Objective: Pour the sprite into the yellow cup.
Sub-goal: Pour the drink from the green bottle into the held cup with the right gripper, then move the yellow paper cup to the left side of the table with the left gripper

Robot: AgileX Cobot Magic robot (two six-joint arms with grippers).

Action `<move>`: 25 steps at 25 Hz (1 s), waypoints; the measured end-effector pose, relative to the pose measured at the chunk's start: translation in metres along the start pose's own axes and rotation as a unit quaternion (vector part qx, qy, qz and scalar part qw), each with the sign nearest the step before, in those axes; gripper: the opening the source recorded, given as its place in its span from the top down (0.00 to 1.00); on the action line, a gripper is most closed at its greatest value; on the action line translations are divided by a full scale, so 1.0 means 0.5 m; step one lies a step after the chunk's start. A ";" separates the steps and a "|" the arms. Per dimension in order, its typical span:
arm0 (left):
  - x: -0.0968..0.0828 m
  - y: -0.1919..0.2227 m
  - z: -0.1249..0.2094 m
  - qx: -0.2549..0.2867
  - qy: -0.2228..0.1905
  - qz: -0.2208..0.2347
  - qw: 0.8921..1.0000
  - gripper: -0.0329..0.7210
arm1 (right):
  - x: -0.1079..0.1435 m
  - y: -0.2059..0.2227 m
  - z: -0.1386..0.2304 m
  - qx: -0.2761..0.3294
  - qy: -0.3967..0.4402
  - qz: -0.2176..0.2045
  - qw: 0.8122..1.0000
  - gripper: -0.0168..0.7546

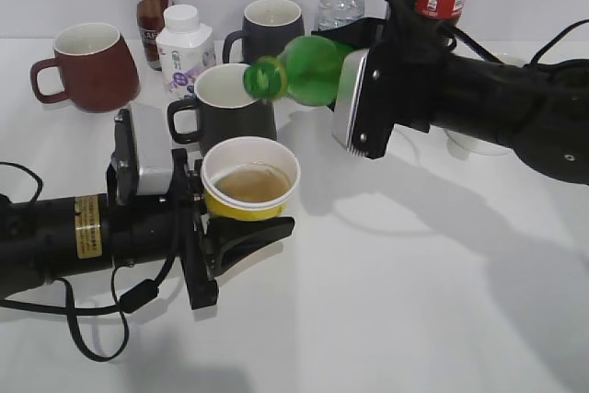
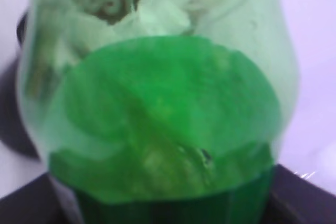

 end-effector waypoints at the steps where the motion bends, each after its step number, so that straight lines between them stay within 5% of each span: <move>1: 0.001 0.000 -0.001 0.000 0.000 -0.002 1.000 0.45 | 0.000 0.000 0.000 0.000 0.024 0.000 1.000 0.42; 7: 0.018 -0.007 -0.031 -0.015 0.013 -0.028 0.999 0.45 | 0.000 0.000 0.000 0.000 0.195 0.001 0.981 0.42; 15: 0.043 -0.040 -0.048 -0.013 -0.025 -0.129 0.991 0.45 | -0.007 0.000 0.005 0.003 0.388 0.019 0.922 0.42; 25: 0.094 -0.113 -0.045 0.001 -0.081 -0.305 0.949 0.45 | -0.037 -0.005 0.030 0.019 0.488 0.106 0.866 0.42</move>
Point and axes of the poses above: a point on each arm's last joint axis where the gripper is mounted, y pointing out along that axis toward the gripper, x along the wrist's bending axis when the last joint is at zero, z = x × y, the point moved 2 cm from there along y, pointing out along that axis toward the gripper, and after that the axes turned 15 degrees about y, right-handed, at the moved point
